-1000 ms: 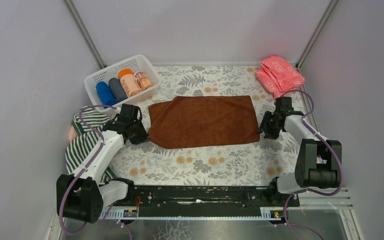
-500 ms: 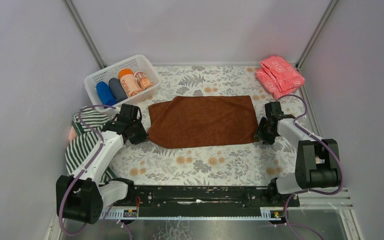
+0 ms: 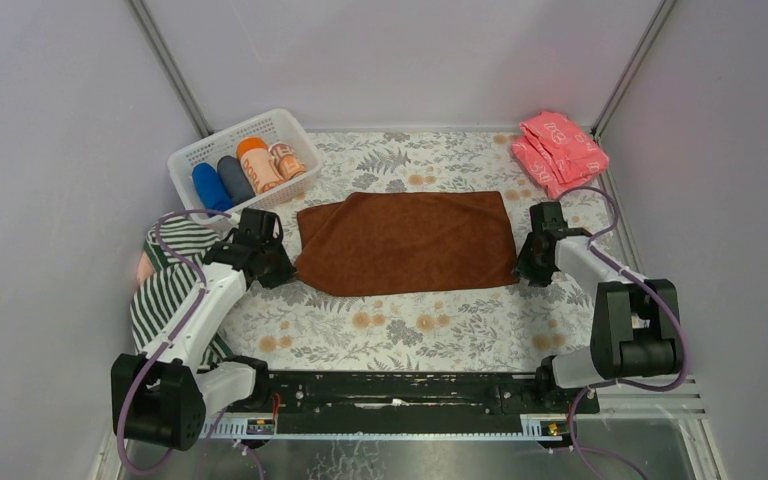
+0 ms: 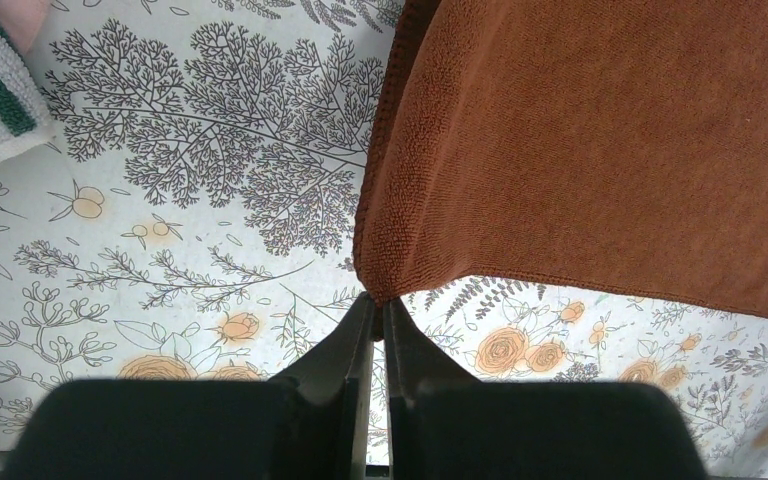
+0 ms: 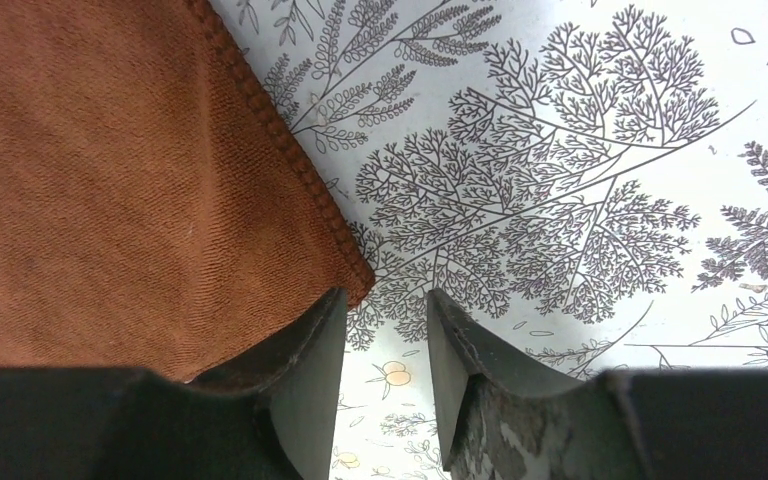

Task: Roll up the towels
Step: Flatten out the towel at the center of the board.

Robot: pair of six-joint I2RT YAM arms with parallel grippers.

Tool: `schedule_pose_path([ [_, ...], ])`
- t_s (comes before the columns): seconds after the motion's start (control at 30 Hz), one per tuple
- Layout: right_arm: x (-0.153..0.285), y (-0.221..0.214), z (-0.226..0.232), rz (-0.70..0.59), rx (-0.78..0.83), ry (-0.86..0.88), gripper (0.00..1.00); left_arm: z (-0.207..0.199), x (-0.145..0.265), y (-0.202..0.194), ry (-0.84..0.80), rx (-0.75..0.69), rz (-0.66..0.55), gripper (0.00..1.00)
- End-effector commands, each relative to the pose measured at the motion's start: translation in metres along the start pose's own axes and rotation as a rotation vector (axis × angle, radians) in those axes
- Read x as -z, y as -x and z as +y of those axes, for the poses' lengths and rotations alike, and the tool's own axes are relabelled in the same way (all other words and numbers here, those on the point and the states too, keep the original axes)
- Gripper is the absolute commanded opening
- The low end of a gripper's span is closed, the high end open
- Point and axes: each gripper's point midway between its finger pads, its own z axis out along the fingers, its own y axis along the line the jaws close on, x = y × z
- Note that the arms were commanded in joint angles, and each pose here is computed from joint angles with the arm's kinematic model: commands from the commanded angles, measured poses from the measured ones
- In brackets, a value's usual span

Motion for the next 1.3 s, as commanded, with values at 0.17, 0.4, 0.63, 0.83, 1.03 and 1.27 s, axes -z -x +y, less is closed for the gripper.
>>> schedule_pose_path([
  [0.17, -0.013, -0.006, 0.009, 0.044, 0.009, 0.031, 0.4, -0.01, 0.003, 0.02, -0.04, -0.001, -0.084, 0.02],
  [0.4, -0.007, -0.001, 0.002, 0.007, 0.003, -0.001, 0.39, -0.009, 0.004, 0.02, -0.039, -0.001, -0.086, 0.01],
  [0.63, 0.011, 0.015, 0.012, -0.052, -0.002, 0.048, 0.4, -0.01, 0.004, 0.021, -0.041, 0.0, -0.087, 0.01],
  [0.83, -0.001, 0.005, 0.012, 0.006, 0.015, 0.041, 0.39, -0.011, 0.004, 0.021, -0.042, -0.002, -0.084, 0.0],
  [1.03, -0.013, -0.006, 0.005, 0.046, 0.027, 0.009, 0.39, -0.011, 0.004, 0.021, -0.043, -0.002, -0.084, 0.01],
  [1.27, -0.022, -0.017, 0.003, 0.093, 0.05, -0.017, 0.39, -0.011, 0.005, 0.022, -0.044, -0.002, -0.09, 0.01],
])
